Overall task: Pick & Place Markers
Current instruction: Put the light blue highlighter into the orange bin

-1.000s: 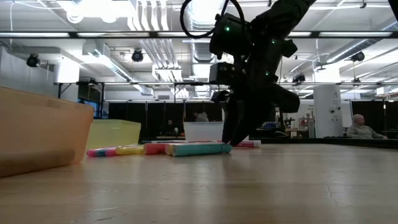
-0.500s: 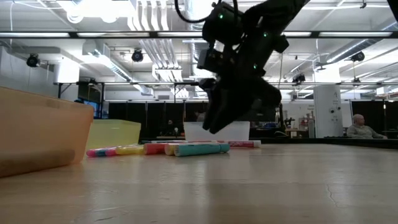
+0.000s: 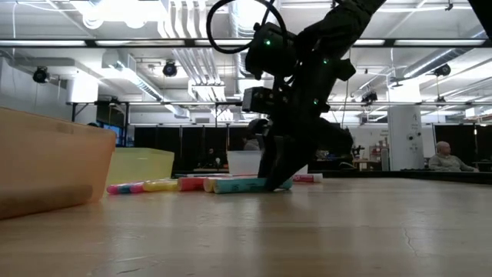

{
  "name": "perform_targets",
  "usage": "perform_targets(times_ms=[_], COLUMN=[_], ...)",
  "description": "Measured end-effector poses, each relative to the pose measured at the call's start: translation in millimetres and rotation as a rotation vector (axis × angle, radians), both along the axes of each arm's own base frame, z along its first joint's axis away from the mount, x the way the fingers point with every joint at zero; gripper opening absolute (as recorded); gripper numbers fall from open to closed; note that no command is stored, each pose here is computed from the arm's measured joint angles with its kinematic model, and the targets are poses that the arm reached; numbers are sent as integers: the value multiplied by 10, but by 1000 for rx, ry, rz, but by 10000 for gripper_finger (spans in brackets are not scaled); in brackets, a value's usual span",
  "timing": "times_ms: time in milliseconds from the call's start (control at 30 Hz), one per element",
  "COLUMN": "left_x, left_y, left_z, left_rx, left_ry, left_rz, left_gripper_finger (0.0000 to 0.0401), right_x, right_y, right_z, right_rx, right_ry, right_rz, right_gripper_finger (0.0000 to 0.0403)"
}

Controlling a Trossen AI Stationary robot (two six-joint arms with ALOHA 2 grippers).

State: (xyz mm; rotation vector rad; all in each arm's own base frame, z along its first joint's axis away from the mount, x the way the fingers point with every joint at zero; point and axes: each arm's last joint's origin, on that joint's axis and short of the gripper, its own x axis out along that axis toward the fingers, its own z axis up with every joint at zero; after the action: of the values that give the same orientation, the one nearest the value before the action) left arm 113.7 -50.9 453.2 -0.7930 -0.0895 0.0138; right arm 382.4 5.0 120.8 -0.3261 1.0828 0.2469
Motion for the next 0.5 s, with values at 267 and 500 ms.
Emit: perform_targets(times_ms=[267, 500], left_x=[12, 14], left_y=[-7, -9], left_z=[-10, -12], left_rx=[25, 71], left_ry=[10, 13], left_rz=[1, 4], left_gripper_finger=[192, 192], right_x=[38, 92], right_y=[12, 48], right_z=[45, 300], right_rx=[141, 235], right_ry=[18, 25], right_rz=[-173, -304], right_gripper_finger=[54, 54])
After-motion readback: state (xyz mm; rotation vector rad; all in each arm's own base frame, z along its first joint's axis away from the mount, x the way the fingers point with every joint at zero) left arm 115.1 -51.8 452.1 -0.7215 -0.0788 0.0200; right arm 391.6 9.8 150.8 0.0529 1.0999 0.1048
